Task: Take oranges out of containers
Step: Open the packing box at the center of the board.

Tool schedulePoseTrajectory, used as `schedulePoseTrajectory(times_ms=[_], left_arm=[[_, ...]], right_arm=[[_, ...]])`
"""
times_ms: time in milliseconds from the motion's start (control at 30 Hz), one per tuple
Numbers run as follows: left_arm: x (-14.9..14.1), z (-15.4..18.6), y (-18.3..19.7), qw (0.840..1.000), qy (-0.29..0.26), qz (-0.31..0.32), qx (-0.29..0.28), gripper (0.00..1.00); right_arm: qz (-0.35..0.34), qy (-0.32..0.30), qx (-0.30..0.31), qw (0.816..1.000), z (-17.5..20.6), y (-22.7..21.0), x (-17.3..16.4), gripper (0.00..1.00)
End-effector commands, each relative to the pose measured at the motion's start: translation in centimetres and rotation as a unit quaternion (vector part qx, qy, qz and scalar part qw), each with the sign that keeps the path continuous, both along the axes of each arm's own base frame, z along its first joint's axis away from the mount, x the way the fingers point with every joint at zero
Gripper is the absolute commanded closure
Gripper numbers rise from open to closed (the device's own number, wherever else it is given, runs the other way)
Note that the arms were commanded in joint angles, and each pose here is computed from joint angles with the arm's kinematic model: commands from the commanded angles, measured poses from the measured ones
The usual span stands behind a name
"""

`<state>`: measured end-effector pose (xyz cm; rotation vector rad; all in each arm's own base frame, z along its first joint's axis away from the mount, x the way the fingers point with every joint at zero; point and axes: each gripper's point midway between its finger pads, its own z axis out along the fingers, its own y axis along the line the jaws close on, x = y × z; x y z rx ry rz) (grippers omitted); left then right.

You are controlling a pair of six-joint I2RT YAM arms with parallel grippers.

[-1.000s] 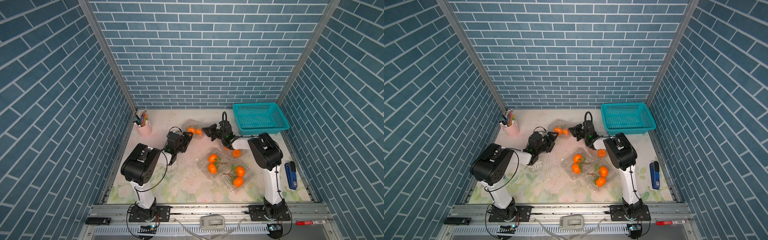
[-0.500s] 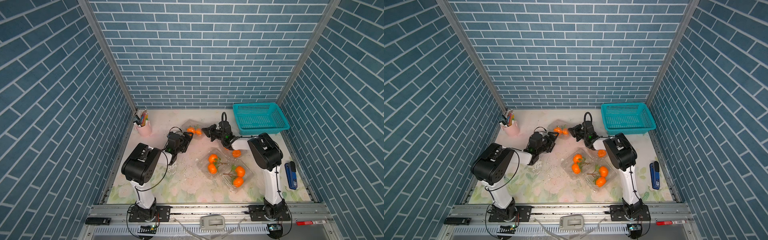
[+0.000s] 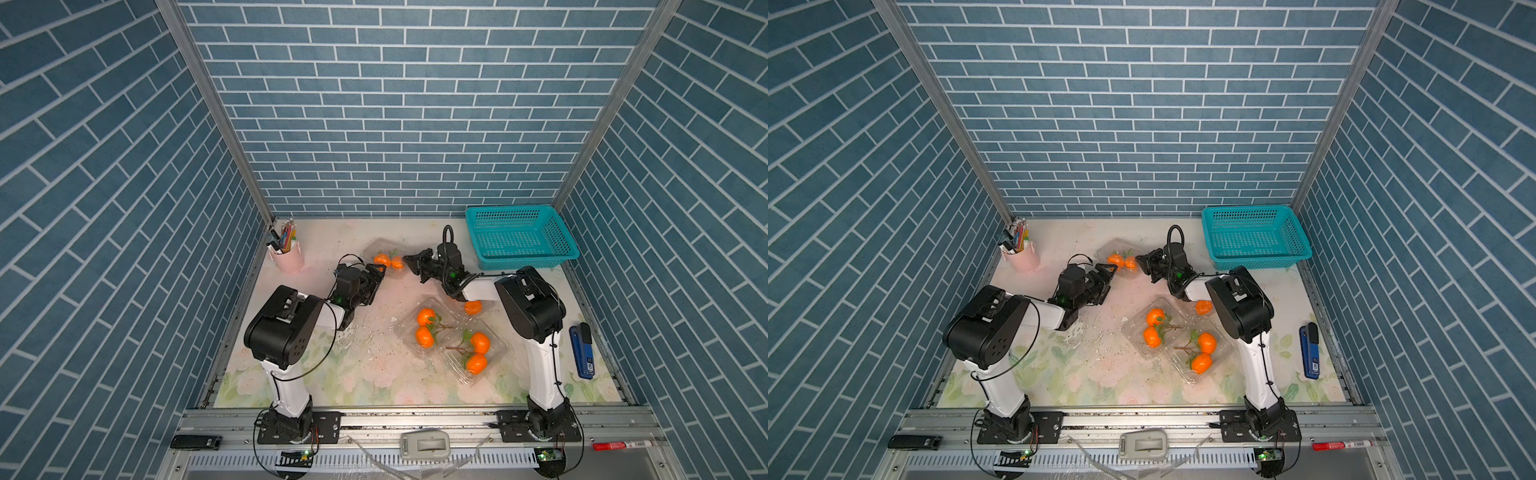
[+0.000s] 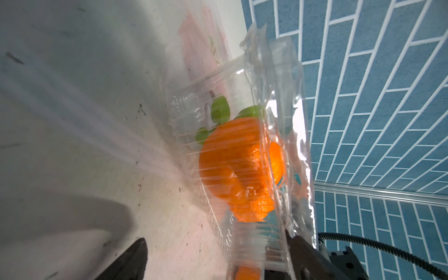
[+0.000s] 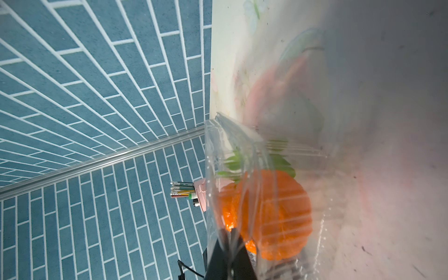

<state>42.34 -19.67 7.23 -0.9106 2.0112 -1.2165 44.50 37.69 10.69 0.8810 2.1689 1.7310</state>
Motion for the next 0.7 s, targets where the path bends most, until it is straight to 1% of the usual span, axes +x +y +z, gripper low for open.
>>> schedulePoseTrajectory(times_ms=[0, 200, 367, 667], left_arm=[[0.0, -0.8, -0.2, 1.000, 0.003, 0.002, 0.003, 0.07], [-0.1, -0.8, -0.2, 1.000, 0.004, 0.005, 0.000, 0.07], [-0.6, -0.8, 0.4, 1.000, 0.004, 0.020, -0.004, 0.07], [-0.4, -1.9, 0.2, 1.000, 0.015, 0.018, -0.002, 0.07]], right_arm=[[0.027, -0.003, 0.033, 0.999, 2.8, 1.7, -1.9, 0.93], [0.023, 0.003, 0.036, 0.999, 2.9, 1.8, -2.1, 0.91], [0.009, 0.007, 0.029, 1.000, 2.7, 1.3, -2.2, 0.89], [0.031, 0.006, 0.039, 0.999, 3.2, 2.5, -2.7, 0.90]])
